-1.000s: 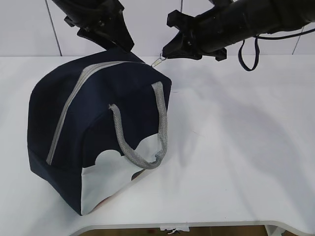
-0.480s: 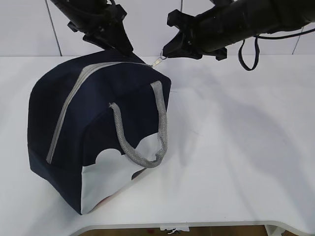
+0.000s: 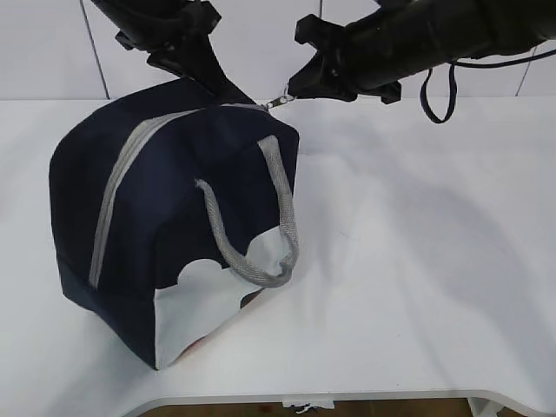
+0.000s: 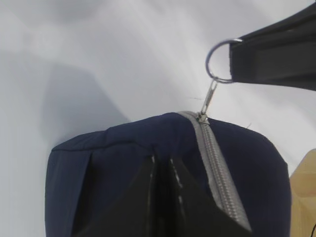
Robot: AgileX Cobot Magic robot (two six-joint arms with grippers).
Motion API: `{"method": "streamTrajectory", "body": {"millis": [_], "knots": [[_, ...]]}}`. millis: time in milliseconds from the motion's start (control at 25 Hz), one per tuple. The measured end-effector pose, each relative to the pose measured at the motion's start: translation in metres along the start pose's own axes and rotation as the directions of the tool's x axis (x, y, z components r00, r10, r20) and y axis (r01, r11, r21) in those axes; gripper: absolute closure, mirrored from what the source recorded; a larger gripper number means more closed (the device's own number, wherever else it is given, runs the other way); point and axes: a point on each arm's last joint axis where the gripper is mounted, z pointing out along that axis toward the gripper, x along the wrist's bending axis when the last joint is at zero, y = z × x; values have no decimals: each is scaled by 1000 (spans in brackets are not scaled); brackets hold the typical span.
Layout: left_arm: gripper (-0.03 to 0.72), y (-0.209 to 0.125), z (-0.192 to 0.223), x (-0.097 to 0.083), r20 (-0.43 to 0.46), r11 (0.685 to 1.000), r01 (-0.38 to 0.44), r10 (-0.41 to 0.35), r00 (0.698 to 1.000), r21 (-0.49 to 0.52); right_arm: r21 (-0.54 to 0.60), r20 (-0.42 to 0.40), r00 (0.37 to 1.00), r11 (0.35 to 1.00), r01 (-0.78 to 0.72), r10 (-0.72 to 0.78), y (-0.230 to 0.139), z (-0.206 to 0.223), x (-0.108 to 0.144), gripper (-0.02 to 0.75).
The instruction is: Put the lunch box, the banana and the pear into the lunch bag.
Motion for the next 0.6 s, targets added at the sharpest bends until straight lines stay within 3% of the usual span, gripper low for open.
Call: {"method": "streamTrajectory", "body": {"millis": [600], "knots": [[683, 3, -43, -39, 12, 994, -70, 71, 997, -89, -64, 44, 999, 998, 0, 3, 6, 6, -8, 737]]}}
